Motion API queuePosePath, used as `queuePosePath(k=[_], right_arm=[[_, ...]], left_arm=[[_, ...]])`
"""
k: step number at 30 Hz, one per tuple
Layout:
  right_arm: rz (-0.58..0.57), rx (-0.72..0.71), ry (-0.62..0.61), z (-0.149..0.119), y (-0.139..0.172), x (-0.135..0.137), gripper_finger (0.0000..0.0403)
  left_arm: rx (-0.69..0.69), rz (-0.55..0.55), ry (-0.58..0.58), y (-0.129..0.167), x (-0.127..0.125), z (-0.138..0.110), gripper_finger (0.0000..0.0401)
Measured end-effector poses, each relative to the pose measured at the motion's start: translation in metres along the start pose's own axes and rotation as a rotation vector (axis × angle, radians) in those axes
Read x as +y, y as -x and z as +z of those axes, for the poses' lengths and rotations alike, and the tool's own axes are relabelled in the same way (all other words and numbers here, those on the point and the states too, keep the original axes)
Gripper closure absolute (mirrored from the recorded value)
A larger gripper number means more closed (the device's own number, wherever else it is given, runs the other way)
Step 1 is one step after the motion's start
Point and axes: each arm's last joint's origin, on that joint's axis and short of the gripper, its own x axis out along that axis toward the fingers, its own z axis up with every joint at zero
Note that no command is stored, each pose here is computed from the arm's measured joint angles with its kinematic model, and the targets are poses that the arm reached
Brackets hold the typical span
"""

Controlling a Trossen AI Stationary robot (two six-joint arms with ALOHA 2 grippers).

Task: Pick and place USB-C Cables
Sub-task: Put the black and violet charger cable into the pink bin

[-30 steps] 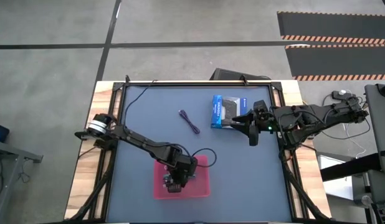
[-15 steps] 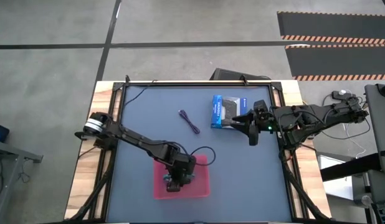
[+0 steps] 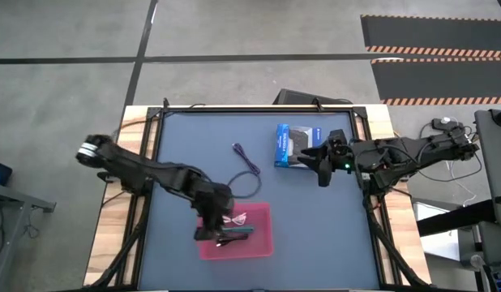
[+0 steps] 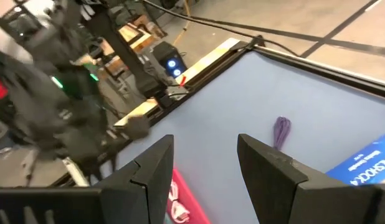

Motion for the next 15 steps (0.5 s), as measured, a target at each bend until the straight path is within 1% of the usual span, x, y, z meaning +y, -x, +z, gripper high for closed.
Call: queuePosePath(k=[5, 8, 11, 15], right_arm=[[-0.032, 0.023, 0.007, -0.006, -0.011, 0.002, 0.0234], [-0.071, 0.023, -0.001, -0.010, -0.020, 0.002, 0.0234], [-0.119, 0.016, -0.047, -0.010, -0.029, -0.002, 0.0234], [-0.121, 0.063, -0.108, -0.003, -0.045, -0.011, 0.0234]], left_arm=[[-0.133, 0.042, -0.036, 0.052, -0.009, -0.013, 0.0317], [-0.212, 0.118, -0.040, 0.081, -0.011, -0.026, 0.0317], [-0.269, 0.230, -0.058, 0.103, -0.010, -0.039, 0.0317], [-0.348, 0.367, -0.084, 0.127, -0.006, -0.051, 0.0317]])
